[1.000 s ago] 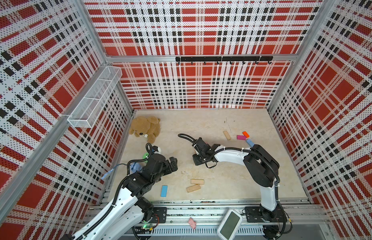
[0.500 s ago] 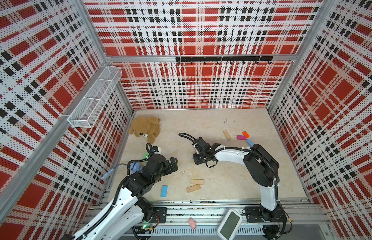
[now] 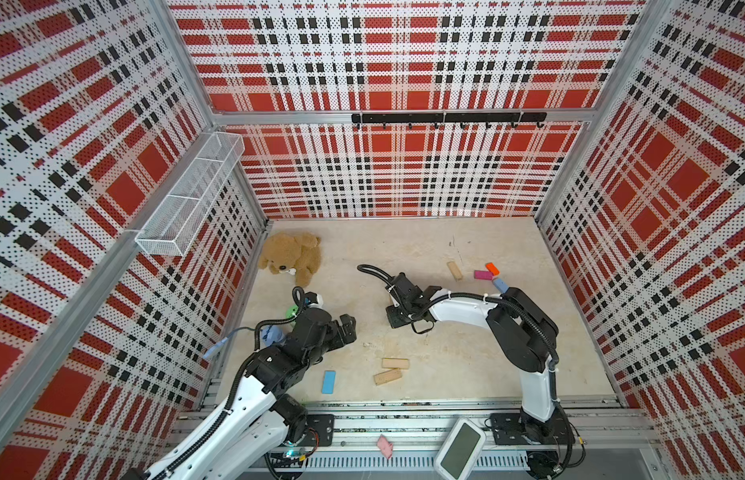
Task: Assemble the letter p with building blocks
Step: Assemble the building block at the center of the board.
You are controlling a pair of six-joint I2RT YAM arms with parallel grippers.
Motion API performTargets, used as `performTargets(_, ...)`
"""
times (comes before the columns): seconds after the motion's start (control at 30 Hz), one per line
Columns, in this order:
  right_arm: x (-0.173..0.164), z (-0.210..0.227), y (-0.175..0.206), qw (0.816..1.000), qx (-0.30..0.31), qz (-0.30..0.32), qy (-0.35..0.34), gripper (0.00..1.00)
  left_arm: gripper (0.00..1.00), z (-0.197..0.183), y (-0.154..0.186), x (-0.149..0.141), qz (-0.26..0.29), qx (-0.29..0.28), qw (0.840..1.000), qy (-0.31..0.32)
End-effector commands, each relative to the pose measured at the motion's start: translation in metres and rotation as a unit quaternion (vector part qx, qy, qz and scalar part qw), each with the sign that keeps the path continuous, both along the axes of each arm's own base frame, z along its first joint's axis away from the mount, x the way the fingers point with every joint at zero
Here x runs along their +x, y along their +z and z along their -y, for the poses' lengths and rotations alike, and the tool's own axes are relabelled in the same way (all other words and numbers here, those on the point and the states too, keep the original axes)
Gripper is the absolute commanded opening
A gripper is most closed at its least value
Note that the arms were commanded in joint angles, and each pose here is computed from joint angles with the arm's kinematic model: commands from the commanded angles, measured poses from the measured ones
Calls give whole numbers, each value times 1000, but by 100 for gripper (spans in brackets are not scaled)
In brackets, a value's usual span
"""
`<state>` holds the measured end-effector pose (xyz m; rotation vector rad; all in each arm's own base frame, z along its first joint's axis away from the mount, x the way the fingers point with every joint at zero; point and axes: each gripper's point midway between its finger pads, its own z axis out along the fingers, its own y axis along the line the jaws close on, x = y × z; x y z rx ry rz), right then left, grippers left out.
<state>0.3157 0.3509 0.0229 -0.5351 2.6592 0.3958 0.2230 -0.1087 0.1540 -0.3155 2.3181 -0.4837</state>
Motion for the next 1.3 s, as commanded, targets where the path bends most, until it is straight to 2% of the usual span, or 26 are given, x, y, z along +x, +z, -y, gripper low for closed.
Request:
performTargets(0.0,6,-5,1,1000,7,9,7,23,99,-1,-2,0,5,2,1000,-1)
performTargets(0.13,1,-11,20,999,43,14,18,24,99,-2,-7,-6,-13,-1,1000,0)
performTargets(0.23,-6,-14,38,997,72,17,26,29,100,-4,-10,-14,-36,-1,999,7)
performTargets(0.43,-22,-9,90,990,126,37,42,48,99,-24,-25,-33,-45,35,996,63)
performTargets(0.67,-34,23,135,989,124,82,27,71,99,-50,-54,-49,-67,44,990,117)
performTargets(0.83,-37,37,149,987,120,103,17,83,99,-44,-76,-54,-105,63,987,105)
performTargets(0.97,-37,39,150,988,116,105,16,88,100,-36,-94,-57,-134,91,983,85)
performTargets(1.13,-36,40,147,989,106,103,16,92,99,-23,-102,-58,-144,100,983,59)
performTargets(1.27,-35,42,148,989,101,107,13,93,99,-12,-116,-64,-187,110,975,35)
